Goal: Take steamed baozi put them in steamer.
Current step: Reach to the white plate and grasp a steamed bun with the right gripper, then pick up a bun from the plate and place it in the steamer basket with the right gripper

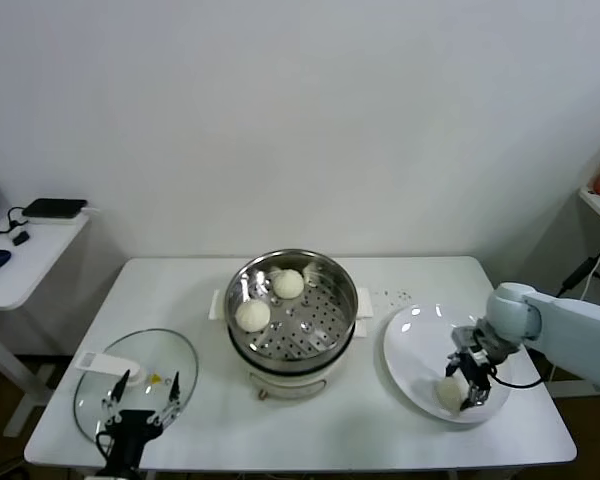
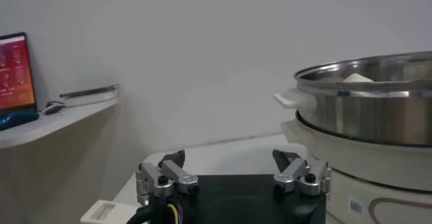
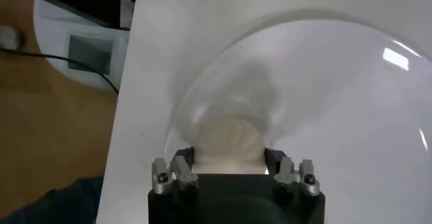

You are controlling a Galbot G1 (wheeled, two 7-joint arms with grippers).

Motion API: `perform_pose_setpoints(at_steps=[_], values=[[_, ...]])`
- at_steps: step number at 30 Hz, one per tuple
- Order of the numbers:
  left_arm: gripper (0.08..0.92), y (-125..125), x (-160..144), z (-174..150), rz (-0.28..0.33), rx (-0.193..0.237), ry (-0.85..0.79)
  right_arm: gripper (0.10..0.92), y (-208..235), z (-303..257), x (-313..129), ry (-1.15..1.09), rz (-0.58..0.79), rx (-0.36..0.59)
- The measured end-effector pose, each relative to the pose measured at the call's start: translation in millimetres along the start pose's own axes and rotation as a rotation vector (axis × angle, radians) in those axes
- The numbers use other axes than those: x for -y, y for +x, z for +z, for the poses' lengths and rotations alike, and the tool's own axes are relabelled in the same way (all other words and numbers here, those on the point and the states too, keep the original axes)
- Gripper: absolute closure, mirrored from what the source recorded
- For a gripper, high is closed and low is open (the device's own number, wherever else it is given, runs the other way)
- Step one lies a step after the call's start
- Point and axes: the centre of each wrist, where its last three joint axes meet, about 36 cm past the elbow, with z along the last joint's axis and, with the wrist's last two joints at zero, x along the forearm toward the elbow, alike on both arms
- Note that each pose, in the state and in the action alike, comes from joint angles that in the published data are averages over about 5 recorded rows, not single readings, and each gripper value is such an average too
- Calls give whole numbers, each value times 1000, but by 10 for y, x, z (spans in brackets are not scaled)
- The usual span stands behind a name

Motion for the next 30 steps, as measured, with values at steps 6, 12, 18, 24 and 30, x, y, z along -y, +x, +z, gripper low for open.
perform_pose_setpoints(at_steps=[6,12,18,24,30], values=[[177,0,-9,-14,-3,4,-1,352,232,-63,55,47,28,2],[177,-10,-2,-24,-1,6,-3,352,713,-338,175,183,90,9],[177,-2,-10,-35,-2,4,-7,352,1368,-744,271,372,176,10],[177,-14,-30,-96,-9,11,-11,352,2019,-1190,321,577,267,-14],[177,1,-33,-110,-10,9,-13,352,2401,-1711,315,794,320,-52]])
